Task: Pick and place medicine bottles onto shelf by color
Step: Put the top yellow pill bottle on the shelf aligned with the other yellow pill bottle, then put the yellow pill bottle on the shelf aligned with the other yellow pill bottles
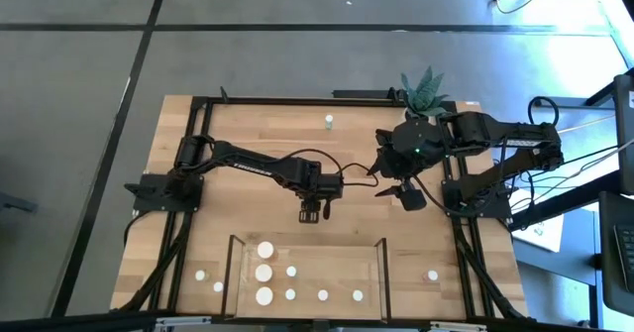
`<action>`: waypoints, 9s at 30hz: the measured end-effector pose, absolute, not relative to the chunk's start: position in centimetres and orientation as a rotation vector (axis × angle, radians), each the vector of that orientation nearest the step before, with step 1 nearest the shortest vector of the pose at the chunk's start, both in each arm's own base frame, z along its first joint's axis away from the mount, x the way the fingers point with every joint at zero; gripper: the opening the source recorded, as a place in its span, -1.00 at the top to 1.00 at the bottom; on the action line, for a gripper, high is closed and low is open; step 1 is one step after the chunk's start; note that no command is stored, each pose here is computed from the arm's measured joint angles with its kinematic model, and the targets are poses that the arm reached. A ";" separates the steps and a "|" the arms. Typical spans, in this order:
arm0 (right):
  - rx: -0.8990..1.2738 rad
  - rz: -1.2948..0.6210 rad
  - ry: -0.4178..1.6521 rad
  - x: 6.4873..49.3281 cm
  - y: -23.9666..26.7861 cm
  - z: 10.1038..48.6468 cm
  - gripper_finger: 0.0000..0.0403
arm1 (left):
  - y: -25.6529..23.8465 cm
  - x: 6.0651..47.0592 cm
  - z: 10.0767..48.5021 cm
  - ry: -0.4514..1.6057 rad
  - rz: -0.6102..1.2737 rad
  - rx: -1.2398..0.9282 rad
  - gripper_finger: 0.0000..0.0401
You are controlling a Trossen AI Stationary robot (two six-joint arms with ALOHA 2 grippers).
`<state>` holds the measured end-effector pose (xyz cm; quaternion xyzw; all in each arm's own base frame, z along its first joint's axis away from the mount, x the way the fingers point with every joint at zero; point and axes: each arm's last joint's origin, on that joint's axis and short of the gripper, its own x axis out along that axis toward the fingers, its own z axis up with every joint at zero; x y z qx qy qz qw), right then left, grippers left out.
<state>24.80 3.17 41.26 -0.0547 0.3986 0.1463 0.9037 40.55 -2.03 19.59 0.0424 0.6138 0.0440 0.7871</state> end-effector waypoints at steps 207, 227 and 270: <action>0.165 -0.080 1.253 33.4 24.3 23.1 0.40 | -7.4 21.8 39.1 0.921 0.404 0.060 -0.14; 0.173 -0.064 1.289 33.2 24.2 21.7 0.39 | -10.2 20.9 39.2 0.906 0.246 0.141 -0.14; 0.184 0.007 1.215 35.0 23.5 25.5 -0.18 | -10.2 20.8 39.1 0.913 0.251 0.141 -0.14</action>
